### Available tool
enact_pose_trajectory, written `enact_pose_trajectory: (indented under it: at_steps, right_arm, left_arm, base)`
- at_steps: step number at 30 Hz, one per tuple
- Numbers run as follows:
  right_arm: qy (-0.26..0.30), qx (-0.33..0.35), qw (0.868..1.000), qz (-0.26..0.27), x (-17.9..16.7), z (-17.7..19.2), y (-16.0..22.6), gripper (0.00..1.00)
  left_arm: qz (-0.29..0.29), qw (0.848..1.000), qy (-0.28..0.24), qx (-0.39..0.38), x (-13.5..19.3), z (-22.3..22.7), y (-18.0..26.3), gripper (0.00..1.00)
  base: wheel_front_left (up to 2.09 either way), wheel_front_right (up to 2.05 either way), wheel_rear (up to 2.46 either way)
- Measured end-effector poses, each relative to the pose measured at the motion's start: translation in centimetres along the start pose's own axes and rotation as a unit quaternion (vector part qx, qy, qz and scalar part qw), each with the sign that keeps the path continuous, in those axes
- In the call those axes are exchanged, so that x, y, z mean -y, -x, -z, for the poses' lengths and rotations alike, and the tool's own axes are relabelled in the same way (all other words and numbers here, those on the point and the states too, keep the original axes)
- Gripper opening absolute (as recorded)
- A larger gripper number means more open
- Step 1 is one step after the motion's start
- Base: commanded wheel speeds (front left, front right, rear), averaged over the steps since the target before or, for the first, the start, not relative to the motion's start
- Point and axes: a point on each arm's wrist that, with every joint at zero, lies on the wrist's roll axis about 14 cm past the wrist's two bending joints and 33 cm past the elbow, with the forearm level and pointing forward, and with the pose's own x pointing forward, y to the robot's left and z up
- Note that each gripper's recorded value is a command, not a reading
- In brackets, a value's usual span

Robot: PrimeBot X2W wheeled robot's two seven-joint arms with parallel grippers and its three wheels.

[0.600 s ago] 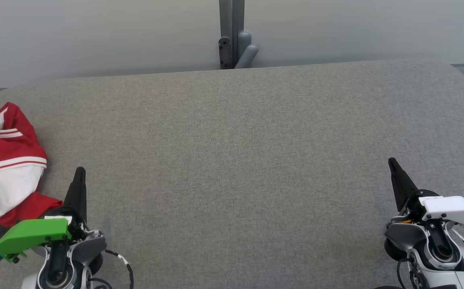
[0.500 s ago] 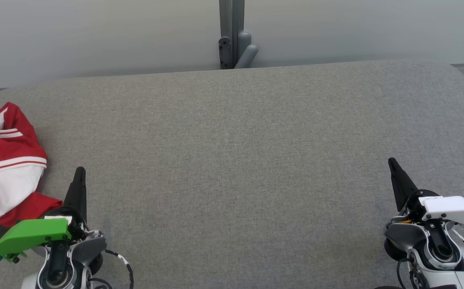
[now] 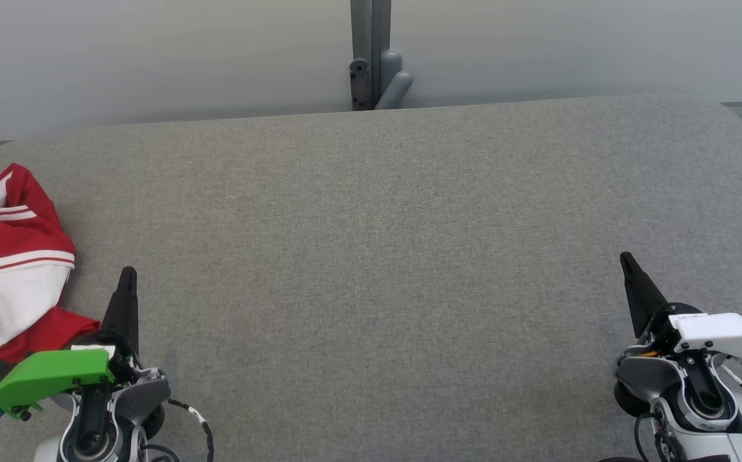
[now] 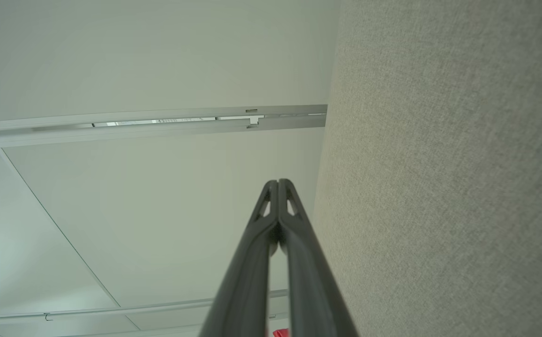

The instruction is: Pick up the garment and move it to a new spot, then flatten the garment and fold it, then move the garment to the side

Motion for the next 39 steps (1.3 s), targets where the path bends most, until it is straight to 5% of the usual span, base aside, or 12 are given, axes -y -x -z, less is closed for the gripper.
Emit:
enact_pose_trajectory:
  at_steps: [12,13,21,39]
  right_arm:
    - [-0.001,0.002,1.0,0.001,0.1,0.0,0.0,0.0]
    - [-0.003,0.001,1.0,0.006,0.4,0.0,0.1,1.0]
    - [0.002,0.002,0.999,0.042,2.9,0.5,1.2,1.0]
    - [0.181,-0.002,0.983,0.037,2.5,0.7,0.9,1.0]
  left_arm:
    - [-0.001,1.0,0.0,0.0,-0.1,0.0,0.0,0.0]
    - [-0.006,1.0,0.001,0.0,-0.4,0.1,0.1,1.0]
    - [-0.051,0.999,-0.006,0.005,-3.5,0.1,1.3,1.0]
    - [-0.053,0.98,-0.191,0.022,-3.4,-0.5,1.2,1.0]
  base:
    - [0.0,0.0,0.0]
    - [0.0,0.0,0.0]
    - [0.0,0.0,0.0]
    - [0.0,0.0,0.0]
